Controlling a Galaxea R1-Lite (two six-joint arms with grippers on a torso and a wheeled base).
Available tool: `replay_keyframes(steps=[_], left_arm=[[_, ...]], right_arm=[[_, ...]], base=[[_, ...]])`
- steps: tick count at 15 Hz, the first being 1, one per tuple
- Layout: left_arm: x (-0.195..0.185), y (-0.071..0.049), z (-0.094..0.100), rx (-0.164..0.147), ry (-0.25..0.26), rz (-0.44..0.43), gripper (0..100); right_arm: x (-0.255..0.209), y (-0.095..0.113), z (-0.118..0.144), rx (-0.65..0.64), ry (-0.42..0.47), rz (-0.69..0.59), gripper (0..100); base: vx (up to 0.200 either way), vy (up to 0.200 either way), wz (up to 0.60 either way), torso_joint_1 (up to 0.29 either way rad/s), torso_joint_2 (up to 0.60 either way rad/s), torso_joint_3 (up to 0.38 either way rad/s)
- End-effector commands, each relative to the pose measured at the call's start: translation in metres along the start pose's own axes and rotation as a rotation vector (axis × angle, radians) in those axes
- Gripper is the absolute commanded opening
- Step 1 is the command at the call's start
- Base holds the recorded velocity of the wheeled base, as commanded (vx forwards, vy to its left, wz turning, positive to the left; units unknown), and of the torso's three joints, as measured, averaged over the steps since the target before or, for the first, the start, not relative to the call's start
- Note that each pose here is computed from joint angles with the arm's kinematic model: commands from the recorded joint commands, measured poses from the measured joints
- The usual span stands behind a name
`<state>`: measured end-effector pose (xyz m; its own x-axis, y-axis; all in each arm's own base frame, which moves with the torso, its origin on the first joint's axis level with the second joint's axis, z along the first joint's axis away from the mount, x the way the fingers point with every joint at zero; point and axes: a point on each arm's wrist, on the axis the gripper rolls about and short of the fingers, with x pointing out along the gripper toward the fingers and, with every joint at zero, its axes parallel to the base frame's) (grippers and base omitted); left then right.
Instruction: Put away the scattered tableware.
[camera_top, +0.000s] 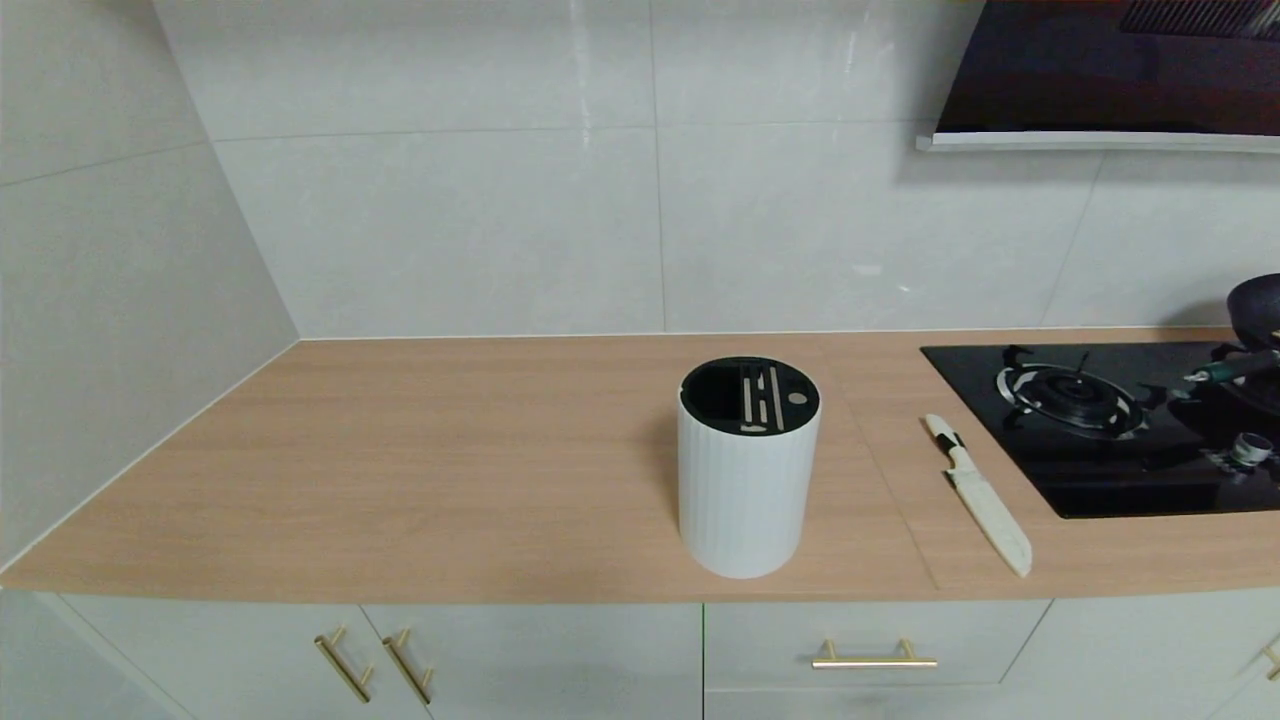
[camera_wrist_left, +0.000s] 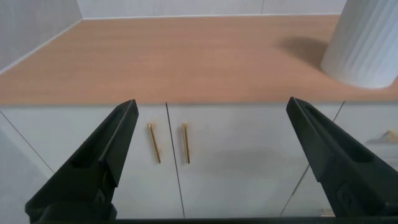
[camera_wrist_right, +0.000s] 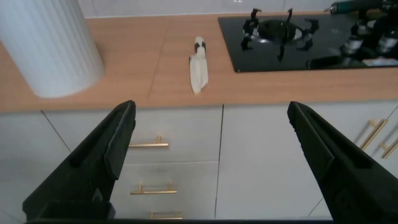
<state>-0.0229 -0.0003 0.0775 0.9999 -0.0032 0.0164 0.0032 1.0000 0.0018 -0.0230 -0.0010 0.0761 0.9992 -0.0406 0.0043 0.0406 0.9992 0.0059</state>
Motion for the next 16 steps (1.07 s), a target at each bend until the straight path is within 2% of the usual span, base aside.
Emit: replay_keyframes(steps=[1, 10, 15, 16], left_arm=[[0.0, 0.0, 0.0, 0.0, 0.0, 0.002, 100], [0.0, 0.0, 0.0, 0.0, 0.0, 0.0, 100], [0.0, 0.0, -0.0001, 0.0, 0.001, 0.0, 100], [0.0, 0.0, -0.0001, 0.0, 0.001, 0.0, 100]], right_arm=[[0.0001, 0.0, 0.0, 0.0, 0.001, 0.001, 100], [0.0001, 0.0, 0.0, 0.0, 0.001, 0.001, 100], [0.0001, 0.0, 0.0, 0.0, 0.001, 0.001, 100], [0.0001, 0.0, 0.0, -0.001, 0.001, 0.001, 100]], base=[[0.0, 0.0, 0.0, 0.271, -0.6, -0.325], [0.0, 0.0, 0.0, 0.185, -0.39, -0.212], [0.0, 0.0, 0.0, 0.027, -0.06, -0.028], [0.0, -0.2, 0.0, -0.002, 0.0, 0.002]])
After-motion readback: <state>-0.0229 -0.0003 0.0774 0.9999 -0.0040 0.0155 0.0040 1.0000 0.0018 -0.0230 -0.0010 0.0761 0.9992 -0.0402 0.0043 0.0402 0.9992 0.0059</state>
